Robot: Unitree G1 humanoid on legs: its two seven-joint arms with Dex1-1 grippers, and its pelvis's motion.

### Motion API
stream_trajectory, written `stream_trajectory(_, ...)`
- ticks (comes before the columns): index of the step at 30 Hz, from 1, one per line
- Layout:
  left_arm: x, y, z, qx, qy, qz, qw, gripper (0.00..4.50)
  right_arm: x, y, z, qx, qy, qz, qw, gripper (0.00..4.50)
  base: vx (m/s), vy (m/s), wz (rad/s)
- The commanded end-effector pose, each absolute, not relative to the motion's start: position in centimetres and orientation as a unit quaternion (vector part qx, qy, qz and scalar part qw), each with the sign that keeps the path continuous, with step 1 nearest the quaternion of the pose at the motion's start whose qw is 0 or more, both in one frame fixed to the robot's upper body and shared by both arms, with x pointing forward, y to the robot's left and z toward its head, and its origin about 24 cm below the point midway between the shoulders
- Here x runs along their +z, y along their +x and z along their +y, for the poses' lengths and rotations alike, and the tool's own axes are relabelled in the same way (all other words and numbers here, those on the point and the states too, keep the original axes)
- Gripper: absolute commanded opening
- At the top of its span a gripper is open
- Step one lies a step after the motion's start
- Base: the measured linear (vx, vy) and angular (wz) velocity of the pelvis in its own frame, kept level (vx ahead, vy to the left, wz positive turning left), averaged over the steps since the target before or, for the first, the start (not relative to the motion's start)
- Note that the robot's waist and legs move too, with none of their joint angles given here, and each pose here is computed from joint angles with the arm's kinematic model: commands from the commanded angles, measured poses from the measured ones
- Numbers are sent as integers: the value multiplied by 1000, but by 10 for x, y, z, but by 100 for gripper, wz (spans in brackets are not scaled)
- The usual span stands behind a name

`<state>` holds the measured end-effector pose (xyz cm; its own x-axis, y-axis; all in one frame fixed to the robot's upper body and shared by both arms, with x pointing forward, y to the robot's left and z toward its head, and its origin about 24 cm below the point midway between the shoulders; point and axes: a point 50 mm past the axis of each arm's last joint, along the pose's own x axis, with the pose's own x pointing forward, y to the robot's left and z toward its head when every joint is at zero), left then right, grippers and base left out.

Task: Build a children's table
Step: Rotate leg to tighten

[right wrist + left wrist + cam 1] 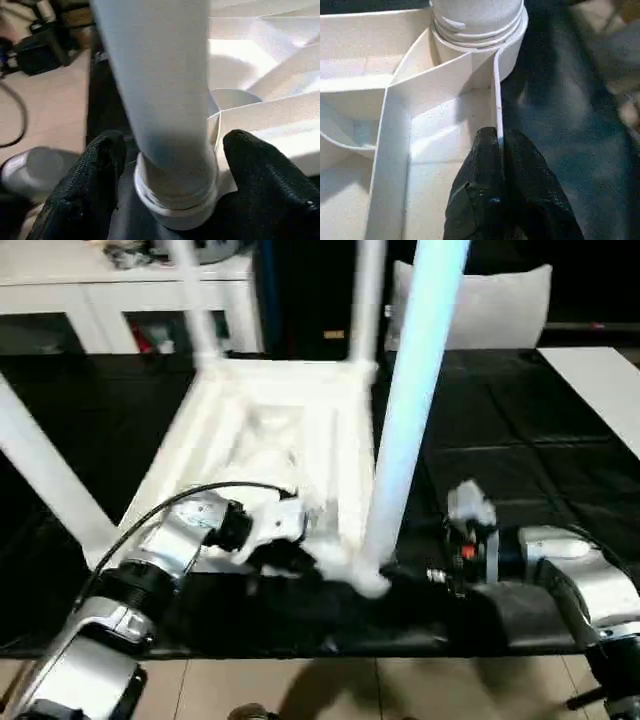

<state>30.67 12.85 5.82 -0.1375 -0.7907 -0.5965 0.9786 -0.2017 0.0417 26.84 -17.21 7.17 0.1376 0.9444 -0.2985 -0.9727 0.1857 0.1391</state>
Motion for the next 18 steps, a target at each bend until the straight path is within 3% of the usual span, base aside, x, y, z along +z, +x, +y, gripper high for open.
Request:
stream_trajectory(1,69,305,115,-770,284,162,548,0,77,270,-171,654,-48,157,738,311,0,0,0)
stream_trajectory(13,70,305,112,-779,285,154,537,0,77,269,-162,679,-36,157,716,205,0,0,0)
stream_trajectory(16,68,308,115,-765,279,160,558,0,77,268,-159,672,-12,154,724,197,0,0,0)
stream_trajectory(18,68,311,118,-738,268,172,596,0,78,267,-156,650,9,149,745,194,0,0,0)
